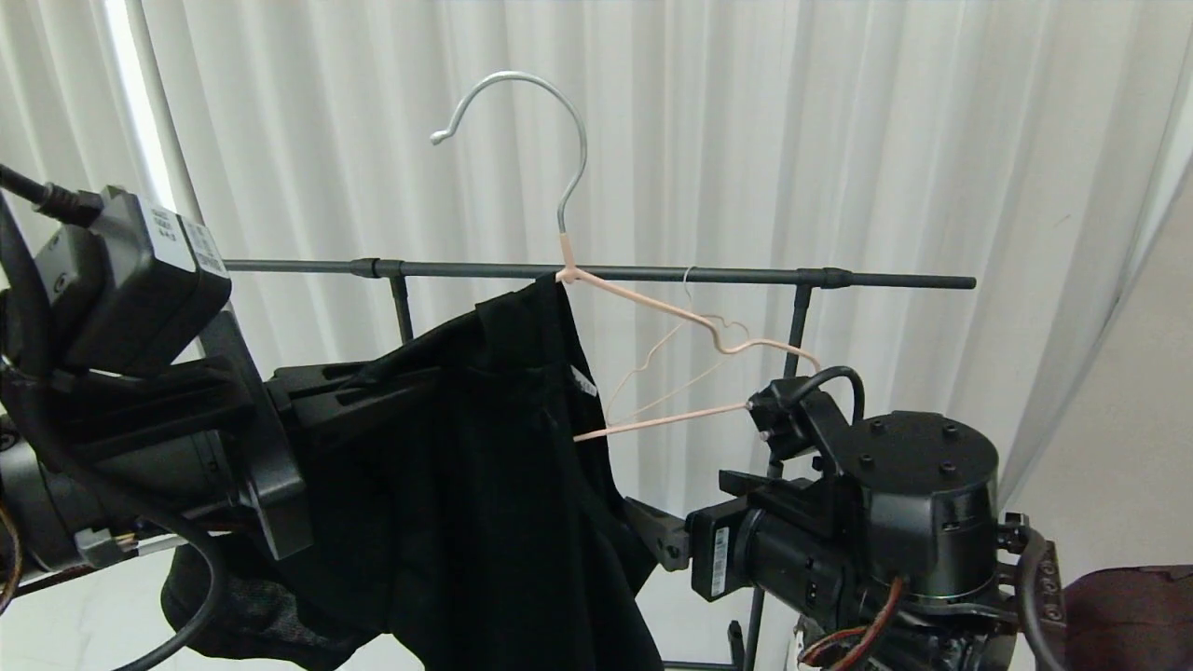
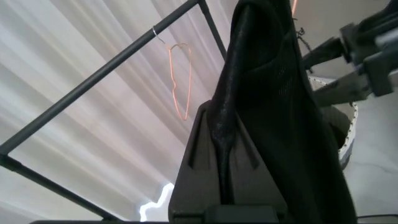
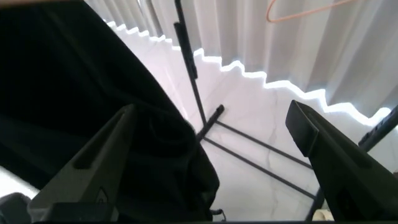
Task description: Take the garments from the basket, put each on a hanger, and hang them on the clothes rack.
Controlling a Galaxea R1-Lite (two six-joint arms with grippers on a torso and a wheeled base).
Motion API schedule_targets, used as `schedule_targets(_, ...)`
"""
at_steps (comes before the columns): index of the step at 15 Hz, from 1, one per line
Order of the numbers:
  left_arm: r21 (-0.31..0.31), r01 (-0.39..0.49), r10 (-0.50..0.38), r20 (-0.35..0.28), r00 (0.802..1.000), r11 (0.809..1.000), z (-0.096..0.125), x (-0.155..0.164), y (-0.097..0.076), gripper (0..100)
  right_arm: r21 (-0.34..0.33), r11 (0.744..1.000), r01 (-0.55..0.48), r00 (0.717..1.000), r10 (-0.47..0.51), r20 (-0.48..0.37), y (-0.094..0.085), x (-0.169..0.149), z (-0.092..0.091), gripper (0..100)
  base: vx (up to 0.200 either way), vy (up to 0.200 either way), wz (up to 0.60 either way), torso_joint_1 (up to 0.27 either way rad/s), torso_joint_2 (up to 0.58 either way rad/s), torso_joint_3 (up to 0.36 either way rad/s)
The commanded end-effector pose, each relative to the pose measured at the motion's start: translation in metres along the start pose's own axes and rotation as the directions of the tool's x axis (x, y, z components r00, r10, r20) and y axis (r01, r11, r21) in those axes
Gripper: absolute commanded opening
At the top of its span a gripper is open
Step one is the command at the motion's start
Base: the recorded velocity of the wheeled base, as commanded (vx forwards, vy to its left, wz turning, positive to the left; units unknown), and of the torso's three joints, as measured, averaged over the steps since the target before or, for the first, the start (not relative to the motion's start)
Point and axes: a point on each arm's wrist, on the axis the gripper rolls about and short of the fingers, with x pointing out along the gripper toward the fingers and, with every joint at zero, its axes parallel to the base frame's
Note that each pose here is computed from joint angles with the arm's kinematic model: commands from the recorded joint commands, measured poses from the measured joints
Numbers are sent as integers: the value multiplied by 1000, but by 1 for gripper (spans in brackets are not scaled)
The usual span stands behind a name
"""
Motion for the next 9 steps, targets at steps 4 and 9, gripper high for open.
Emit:
schedule_targets(4,7,-5,5,19,1000,1000,6,0,2,0,-30,999,16,998,-17,-53,0,9,-16,100,0,0,0,0,0,0)
schedule_targets(9,6,-10,10,16,1000,1000,5,-1,2,0,-123,972,201,968,-216,-128,-15,3,-29,100,0,0,0,0,0,0)
